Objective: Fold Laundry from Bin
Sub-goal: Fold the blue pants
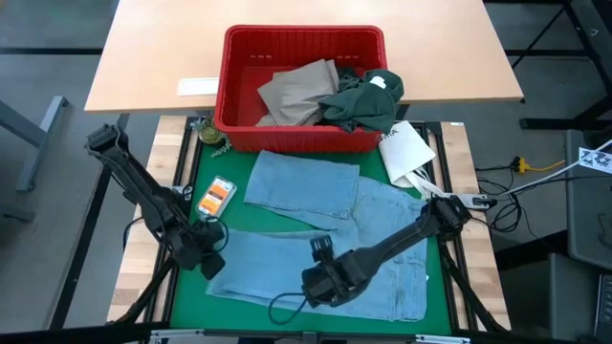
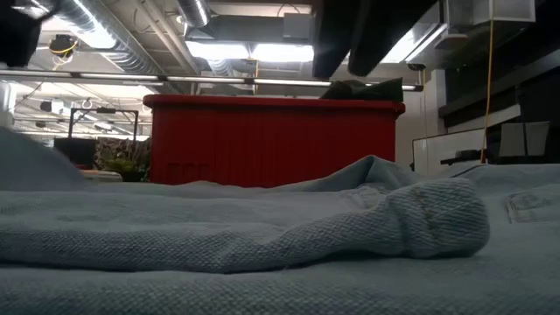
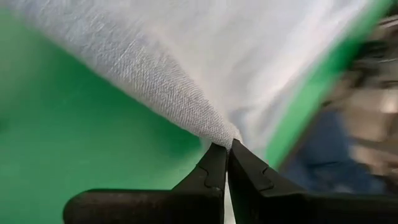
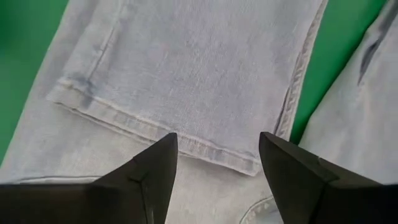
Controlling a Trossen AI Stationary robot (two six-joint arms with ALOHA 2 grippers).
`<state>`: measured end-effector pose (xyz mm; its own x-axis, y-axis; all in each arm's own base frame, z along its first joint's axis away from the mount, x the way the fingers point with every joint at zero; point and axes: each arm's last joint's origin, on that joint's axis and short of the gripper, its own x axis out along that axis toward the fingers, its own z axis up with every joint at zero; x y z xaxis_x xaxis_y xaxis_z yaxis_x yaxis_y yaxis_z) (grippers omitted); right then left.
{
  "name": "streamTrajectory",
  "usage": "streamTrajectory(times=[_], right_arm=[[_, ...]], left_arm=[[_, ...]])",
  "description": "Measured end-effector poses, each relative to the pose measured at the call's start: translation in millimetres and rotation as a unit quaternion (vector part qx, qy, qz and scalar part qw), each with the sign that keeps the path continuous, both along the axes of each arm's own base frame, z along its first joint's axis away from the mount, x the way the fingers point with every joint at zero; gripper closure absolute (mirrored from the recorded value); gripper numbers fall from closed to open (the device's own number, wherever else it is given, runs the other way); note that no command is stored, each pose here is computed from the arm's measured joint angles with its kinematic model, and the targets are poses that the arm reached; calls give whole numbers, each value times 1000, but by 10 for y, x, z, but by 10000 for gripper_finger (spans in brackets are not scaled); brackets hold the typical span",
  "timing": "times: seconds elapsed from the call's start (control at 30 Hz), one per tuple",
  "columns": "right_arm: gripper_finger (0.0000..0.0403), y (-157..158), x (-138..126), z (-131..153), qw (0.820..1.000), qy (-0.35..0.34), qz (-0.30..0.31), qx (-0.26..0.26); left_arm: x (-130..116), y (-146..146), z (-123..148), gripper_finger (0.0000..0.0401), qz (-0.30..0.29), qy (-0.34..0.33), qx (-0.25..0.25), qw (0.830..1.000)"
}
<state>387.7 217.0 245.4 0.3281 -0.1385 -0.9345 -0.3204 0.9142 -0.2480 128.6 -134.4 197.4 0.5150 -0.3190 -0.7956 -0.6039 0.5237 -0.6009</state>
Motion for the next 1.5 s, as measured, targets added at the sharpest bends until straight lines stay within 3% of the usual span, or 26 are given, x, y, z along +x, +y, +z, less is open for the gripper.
streamTrajectory(times=[0.27, 0.43, 0.67, 0.8, 0.97, 1.1, 1.5], right_arm=[[176, 95, -85, 76, 1000, -15, -5, 3], [176, 73, -82, 135, 999, -42, -15, -17], [176, 86, 33, 267, 987, -130, 50, -85], [176, 114, 102, 314, 974, -165, 98, -122], [176, 93, 82, 379, 970, -171, 104, -140], [176, 58, -38, 581, 967, -183, 101, -146], [176, -77, -515, 1221, 958, -224, 99, -152]], left_arm=[[159, -44, 289, 401, 28, -192, -22, 981], [295, -32, 402, 401, 20, -267, -17, 963], [481, 40, 392, 401, 24, -294, 9, 955], [625, 25, 365, 401, 6, -315, 1, 949], [824, -4, 291, 401, -1, -337, -20, 941], [1010, 0, 280, 401, -14, -362, -28, 932], [1854, -76, 615, 401, -106, -427, 35, 897]])
